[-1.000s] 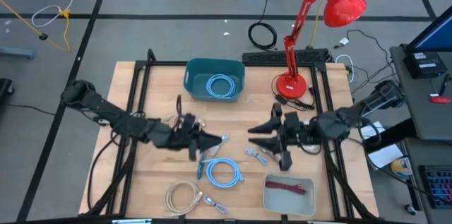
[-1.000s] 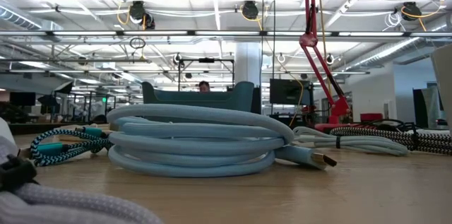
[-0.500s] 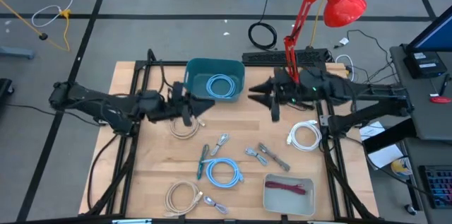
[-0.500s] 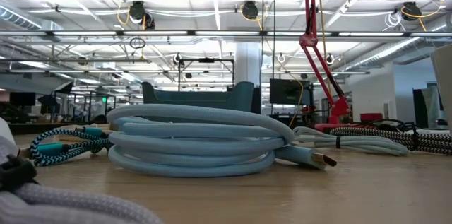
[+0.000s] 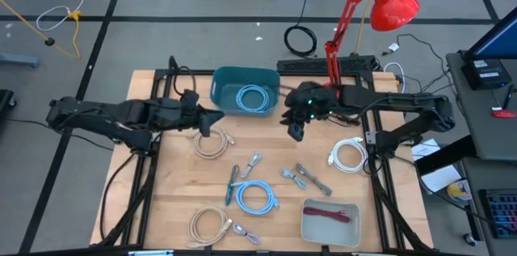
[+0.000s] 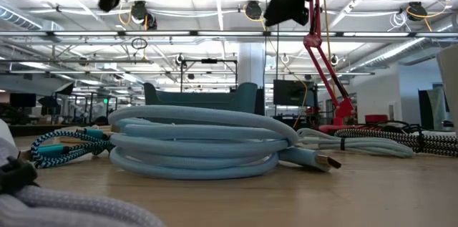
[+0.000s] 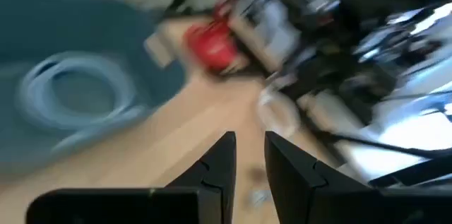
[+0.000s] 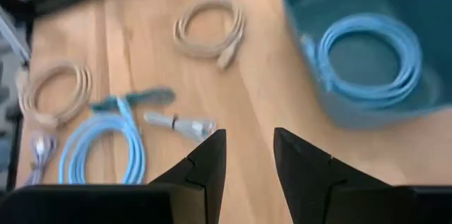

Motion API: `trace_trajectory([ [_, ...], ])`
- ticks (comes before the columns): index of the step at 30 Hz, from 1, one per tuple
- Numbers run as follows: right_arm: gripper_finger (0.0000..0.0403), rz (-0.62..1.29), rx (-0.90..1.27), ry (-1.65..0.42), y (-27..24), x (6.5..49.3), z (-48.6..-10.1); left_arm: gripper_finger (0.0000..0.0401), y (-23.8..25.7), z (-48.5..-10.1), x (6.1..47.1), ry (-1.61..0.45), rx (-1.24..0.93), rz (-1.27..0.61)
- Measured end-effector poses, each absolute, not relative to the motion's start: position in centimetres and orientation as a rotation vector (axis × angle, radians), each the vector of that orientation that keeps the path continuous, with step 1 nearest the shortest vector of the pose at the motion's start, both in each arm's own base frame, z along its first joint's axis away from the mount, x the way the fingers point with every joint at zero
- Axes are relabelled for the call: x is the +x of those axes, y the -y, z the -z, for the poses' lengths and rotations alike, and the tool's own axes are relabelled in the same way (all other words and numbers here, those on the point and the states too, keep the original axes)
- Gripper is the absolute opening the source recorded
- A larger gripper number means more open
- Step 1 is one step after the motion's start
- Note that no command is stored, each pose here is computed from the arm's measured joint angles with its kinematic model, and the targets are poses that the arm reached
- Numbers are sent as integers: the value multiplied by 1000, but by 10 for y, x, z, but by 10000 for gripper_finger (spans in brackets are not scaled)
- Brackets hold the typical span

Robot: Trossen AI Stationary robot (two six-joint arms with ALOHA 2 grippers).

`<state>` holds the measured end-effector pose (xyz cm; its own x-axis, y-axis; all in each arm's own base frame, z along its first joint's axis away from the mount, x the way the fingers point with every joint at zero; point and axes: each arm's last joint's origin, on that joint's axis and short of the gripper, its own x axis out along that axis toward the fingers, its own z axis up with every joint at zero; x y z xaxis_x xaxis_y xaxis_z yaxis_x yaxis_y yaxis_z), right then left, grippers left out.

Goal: Sort cables into bins
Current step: Put the top brown HDMI cable into the blue bin

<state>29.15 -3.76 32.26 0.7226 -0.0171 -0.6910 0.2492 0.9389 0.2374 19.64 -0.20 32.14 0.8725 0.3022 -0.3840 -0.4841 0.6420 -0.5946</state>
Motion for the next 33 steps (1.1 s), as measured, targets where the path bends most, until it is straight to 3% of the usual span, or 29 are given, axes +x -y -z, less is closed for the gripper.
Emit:
trace_trajectory([
  [7,110,172,289,-834,25,294,-312,76,-7,-291,181,-532,-844,-701],
  [17,110,160,290,-845,10,292,-313,76,-24,-266,164,-834,-816,-939],
  [28,110,155,303,-819,7,294,-315,80,-41,-241,182,-1233,-516,-581],
  [33,110,160,315,-818,7,294,-315,131,-48,-231,190,-1313,-484,-491],
])
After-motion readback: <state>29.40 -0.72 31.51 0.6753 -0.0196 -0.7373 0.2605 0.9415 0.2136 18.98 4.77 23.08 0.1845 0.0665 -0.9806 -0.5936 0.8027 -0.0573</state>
